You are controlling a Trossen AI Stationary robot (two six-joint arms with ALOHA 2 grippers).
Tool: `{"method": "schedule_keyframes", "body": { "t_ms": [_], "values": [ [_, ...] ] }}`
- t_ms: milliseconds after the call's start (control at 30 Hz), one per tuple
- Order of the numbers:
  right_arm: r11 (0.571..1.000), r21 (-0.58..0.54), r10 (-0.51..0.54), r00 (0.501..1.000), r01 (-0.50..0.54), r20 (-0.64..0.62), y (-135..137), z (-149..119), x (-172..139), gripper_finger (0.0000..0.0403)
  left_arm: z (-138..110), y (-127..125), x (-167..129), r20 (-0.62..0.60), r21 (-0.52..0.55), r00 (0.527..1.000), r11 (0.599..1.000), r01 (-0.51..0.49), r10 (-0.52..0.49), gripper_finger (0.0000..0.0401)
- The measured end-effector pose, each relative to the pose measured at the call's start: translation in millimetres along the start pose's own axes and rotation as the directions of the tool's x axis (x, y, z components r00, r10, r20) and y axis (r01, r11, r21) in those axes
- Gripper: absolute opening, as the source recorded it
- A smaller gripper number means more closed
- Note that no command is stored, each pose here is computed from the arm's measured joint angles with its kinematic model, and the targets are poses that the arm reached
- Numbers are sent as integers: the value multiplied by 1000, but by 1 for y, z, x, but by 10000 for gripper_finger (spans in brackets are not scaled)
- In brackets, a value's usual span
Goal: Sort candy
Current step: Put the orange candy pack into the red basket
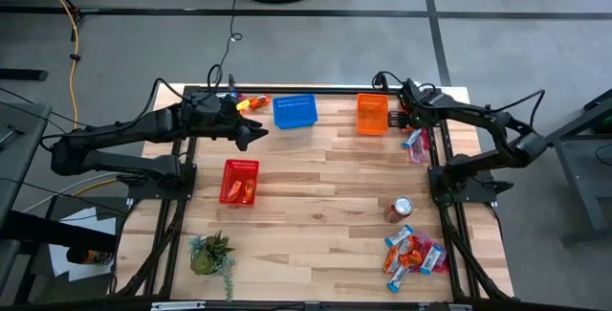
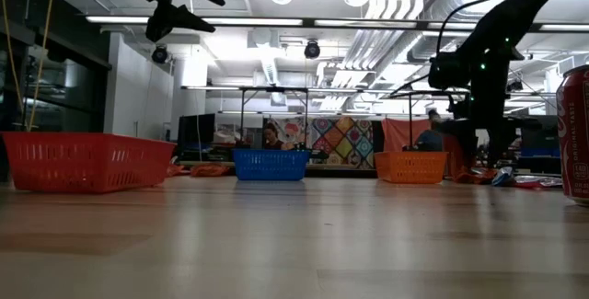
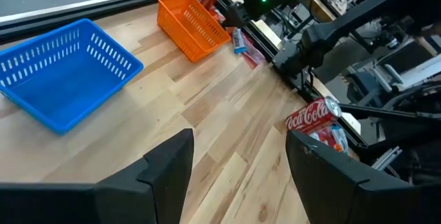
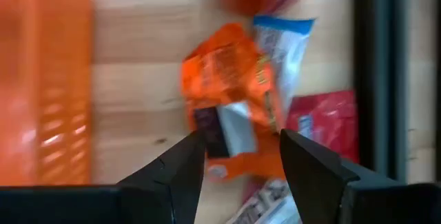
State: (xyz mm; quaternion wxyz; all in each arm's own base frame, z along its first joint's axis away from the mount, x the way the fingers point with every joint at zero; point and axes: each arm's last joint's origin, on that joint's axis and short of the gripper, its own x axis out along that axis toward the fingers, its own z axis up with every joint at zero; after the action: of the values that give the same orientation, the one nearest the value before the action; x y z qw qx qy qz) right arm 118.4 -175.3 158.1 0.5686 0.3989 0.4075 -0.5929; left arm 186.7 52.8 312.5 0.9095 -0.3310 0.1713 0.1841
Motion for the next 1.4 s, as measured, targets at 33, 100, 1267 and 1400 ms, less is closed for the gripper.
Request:
{"method": "schedule_keyframes", "body": {
  "t_ms": [33,100,1267,1400],
  "values": [
    [1000,-5,-18,1000,18,11,-1,-1,1,183,0,0,0,3,-1,1000,1000,2,-2,218],
    [999,-23,-27,999,28,26,-1,-1,3,183,1,-1,0,7,-7,1000,1000,5,-5,218],
    [797,-409,542,825,-444,161,-14,-5,-146,2,8,1,-6,77,80,997,997,0,-6,218],
    [509,-594,785,619,-623,24,-10,-25,-171,2,9,1,-6,87,105,996,994,4,-14,218]
  ]
}}
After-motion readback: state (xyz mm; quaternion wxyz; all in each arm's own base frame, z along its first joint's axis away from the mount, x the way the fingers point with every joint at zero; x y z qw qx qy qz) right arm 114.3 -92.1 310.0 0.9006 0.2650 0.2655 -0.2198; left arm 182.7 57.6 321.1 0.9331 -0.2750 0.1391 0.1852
